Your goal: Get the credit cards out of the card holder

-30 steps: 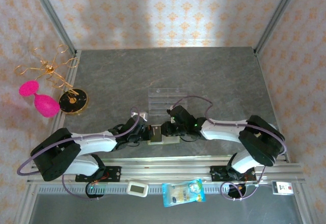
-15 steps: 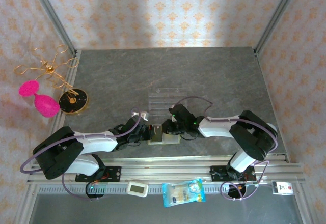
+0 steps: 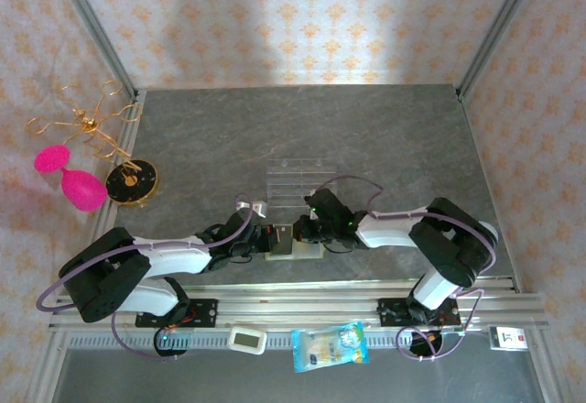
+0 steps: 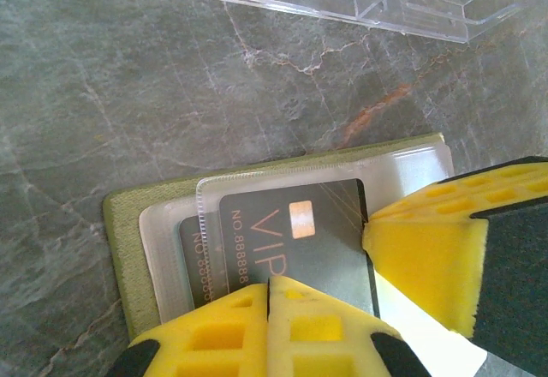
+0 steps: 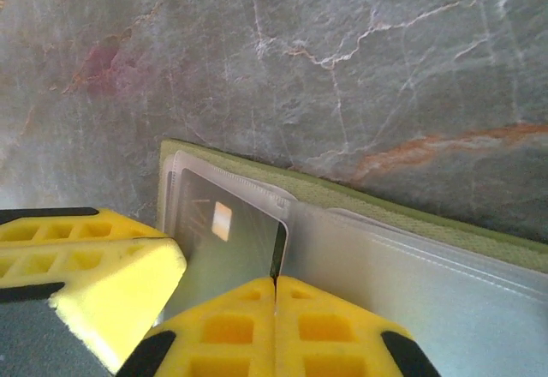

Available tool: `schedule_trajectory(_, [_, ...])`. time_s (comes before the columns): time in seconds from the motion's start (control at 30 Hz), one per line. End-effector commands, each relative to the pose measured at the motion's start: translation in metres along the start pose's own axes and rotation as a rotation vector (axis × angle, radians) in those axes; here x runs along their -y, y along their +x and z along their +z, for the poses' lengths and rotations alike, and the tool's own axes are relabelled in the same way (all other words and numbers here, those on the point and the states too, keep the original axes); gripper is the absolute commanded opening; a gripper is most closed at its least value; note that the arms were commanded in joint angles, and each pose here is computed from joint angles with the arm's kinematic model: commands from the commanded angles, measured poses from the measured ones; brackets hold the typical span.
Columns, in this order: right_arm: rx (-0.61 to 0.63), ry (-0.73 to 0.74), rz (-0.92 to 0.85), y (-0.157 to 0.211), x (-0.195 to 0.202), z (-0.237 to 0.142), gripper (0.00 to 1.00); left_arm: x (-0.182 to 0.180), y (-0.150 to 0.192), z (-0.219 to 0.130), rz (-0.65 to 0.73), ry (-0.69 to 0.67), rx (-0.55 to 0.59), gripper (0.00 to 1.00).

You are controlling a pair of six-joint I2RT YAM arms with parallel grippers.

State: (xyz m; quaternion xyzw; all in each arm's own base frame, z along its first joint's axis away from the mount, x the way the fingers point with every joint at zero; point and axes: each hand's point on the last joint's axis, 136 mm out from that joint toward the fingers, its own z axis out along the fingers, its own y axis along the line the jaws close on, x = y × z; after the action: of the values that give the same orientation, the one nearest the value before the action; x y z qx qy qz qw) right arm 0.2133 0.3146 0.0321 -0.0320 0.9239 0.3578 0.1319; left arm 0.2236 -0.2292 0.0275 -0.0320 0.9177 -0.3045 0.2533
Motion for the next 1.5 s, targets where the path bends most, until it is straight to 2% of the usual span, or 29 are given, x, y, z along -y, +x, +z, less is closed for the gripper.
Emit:
schedule_trajectory(0.0, [0.038, 0.024, 0.033, -0.003, 0.011, -0.011, 0.0, -0.02, 0.016, -0.002, -0.013, -0.054, -0.047, 0.0])
schedule_trajectory(0.17, [0.052, 0.049, 0.047, -0.003, 0.019, -0.02, 0.0, -0.02, 0.016, -0.002, -0.014, -0.051, -0.047, 0.0])
schedule_trajectory(0.27, [0.028, -0.032, 0.015, -0.003, -0.001, -0.021, 0.0, -0.018, 0.016, -0.002, -0.012, -0.043, -0.048, 0.0])
schedule_trajectory(0.33, [0.011, -0.103, -0.009, -0.004, -0.019, -0.023, 0.12, -0.02, 0.017, -0.001, -0.014, -0.047, -0.052, 0.0])
schedule_trajectory(0.43, [0.021, -0.117, -0.03, -0.011, -0.029, -0.025, 0.16, -0.02, 0.018, -0.001, -0.019, -0.046, -0.055, 0.0])
schedule_trajectory(0.63, [-0.014, -0.141, -0.017, -0.011, -0.033, -0.013, 0.16, -0.019, 0.017, -0.001, -0.018, -0.042, -0.052, 0.0])
schedule_trajectory(0.9, [-0.013, -0.026, 0.064, -0.009, 0.001, -0.001, 0.13, -0.021, 0.018, -0.002, -0.018, -0.043, -0.051, 0.0])
schedule_trajectory(1.07, [0.002, -0.002, 0.088, -0.011, 0.007, -0.002, 0.15, -0.022, 0.019, -0.001, -0.017, -0.046, -0.055, 0.0])
schedule_trajectory(1.47, [-0.038, -0.037, 0.095, -0.006, 0.004, 0.01, 0.12, -0.019, 0.023, 0.003, -0.01, -0.031, -0.077, 0.0])
